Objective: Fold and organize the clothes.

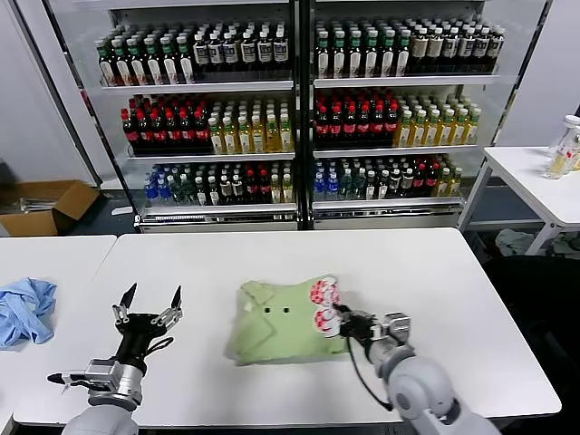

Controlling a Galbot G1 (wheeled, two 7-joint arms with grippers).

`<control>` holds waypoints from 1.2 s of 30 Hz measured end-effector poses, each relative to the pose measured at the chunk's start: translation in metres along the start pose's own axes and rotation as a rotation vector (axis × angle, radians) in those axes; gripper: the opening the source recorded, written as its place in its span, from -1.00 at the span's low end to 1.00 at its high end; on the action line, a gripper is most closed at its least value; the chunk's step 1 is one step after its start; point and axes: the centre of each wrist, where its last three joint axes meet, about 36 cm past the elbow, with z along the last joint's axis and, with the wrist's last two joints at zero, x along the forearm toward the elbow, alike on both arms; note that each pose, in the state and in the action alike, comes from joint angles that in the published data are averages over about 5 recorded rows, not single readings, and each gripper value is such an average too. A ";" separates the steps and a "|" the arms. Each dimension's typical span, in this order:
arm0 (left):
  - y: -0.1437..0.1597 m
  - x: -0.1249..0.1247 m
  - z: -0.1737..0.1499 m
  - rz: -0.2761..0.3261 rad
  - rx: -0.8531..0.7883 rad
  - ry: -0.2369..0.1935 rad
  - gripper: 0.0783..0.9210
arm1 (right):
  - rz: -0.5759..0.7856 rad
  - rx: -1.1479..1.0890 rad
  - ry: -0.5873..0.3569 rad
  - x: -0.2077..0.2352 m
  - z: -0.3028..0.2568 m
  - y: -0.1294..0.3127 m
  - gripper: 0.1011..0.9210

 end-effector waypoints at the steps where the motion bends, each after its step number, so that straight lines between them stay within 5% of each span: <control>1: -0.001 -0.001 0.002 0.006 -0.009 -0.012 0.77 | 0.005 0.011 -0.007 0.002 -0.002 -0.006 -0.98; 8: -0.011 -0.012 0.015 0.057 -0.080 -0.099 0.77 | 0.041 0.073 -0.014 0.007 0.004 -0.029 -0.85; 24: -0.019 -0.050 0.030 0.145 -0.290 -0.283 0.77 | 0.189 0.200 -0.108 0.043 -0.011 -0.065 0.28; 30: -0.021 -0.060 0.022 0.147 -0.238 -0.283 0.77 | 0.246 0.260 -0.188 0.040 -0.021 -0.082 0.67; 36: -0.019 -0.064 0.013 0.124 -0.150 -0.202 0.77 | 0.310 0.314 -0.245 0.029 -0.018 -0.106 0.76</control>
